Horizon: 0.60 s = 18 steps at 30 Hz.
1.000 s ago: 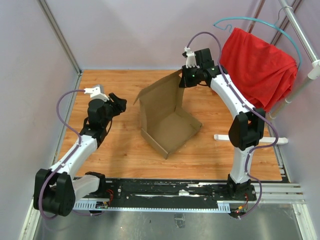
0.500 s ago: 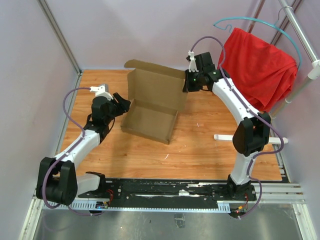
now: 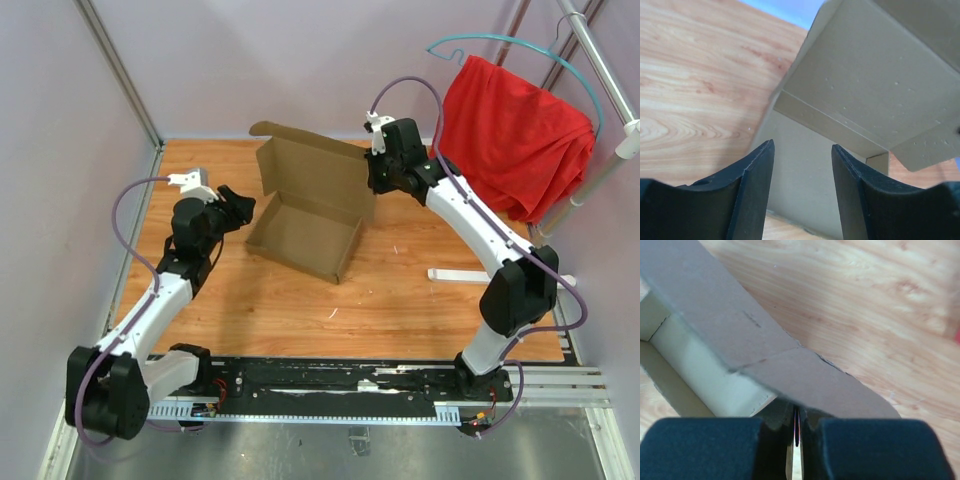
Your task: Fold the paper box
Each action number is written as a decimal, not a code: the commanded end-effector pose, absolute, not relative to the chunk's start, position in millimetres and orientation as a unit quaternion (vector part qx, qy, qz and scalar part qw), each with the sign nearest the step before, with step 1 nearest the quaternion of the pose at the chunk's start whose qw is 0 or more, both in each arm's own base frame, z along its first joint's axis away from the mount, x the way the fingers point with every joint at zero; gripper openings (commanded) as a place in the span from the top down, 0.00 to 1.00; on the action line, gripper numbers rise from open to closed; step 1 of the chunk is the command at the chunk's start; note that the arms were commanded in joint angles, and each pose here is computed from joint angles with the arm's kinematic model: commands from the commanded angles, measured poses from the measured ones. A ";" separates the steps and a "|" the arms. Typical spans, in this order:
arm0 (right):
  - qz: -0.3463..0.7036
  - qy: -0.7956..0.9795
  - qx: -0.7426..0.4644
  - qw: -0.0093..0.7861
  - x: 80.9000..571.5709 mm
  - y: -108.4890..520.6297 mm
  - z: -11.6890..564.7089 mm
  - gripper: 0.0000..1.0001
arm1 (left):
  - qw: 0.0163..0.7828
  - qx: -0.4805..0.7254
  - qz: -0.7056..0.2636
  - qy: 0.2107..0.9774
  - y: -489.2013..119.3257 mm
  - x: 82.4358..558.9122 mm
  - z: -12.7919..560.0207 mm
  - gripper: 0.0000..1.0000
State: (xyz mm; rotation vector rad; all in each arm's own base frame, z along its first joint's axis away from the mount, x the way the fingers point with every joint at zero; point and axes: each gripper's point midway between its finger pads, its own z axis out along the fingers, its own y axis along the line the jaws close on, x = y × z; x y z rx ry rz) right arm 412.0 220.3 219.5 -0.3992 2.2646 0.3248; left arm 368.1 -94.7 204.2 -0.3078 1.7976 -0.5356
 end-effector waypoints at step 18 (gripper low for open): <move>0.134 0.850 -0.234 0.453 427.7 207.1 241.6 0.95 | 0.616 -0.115 -0.249 0.738 -104.3 398.6 228.3 0.43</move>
